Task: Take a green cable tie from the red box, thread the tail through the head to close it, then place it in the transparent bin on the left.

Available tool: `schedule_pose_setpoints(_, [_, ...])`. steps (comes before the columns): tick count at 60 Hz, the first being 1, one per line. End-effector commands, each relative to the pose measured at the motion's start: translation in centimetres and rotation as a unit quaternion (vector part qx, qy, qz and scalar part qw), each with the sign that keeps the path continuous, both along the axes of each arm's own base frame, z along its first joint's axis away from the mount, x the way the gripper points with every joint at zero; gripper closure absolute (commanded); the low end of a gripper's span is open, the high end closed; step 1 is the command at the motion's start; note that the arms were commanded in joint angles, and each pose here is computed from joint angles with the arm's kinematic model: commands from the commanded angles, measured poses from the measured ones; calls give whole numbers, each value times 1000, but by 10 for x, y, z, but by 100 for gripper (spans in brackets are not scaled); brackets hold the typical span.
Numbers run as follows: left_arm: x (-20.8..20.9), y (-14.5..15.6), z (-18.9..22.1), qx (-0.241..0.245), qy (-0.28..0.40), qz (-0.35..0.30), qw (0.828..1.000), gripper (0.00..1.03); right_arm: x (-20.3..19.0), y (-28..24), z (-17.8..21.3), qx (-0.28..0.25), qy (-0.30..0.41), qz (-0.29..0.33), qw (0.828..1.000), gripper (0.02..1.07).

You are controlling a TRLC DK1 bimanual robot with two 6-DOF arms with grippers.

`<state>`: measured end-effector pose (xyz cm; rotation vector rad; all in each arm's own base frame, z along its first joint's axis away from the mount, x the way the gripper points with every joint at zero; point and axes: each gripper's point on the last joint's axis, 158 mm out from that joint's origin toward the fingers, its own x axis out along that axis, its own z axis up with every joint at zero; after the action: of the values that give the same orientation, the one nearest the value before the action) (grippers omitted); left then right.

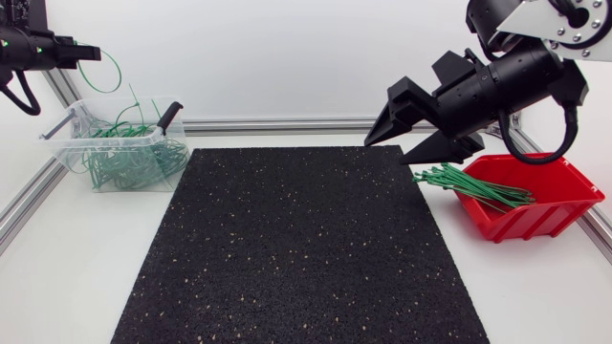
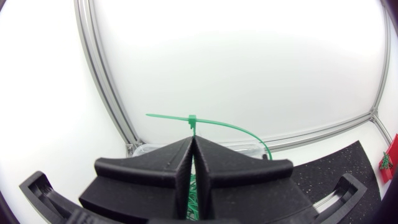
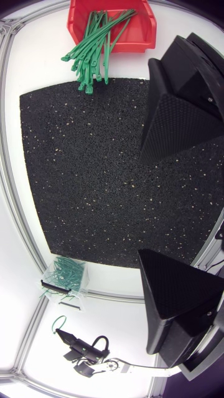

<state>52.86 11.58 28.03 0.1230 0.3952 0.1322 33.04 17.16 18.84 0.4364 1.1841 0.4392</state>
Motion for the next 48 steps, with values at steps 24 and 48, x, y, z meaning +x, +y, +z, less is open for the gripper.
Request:
schedule_pose_setpoints(24, [38, 46, -70, 29, 70, 52, 996, 3, -11, -9, -4, -20, -10, -8, 1000, 7])
schedule_pose_setpoints(48, [-9, -9, -39, 17, 56, 25, 998, 4, 30, -85, 0, -81, -103, -88, 988, 7])
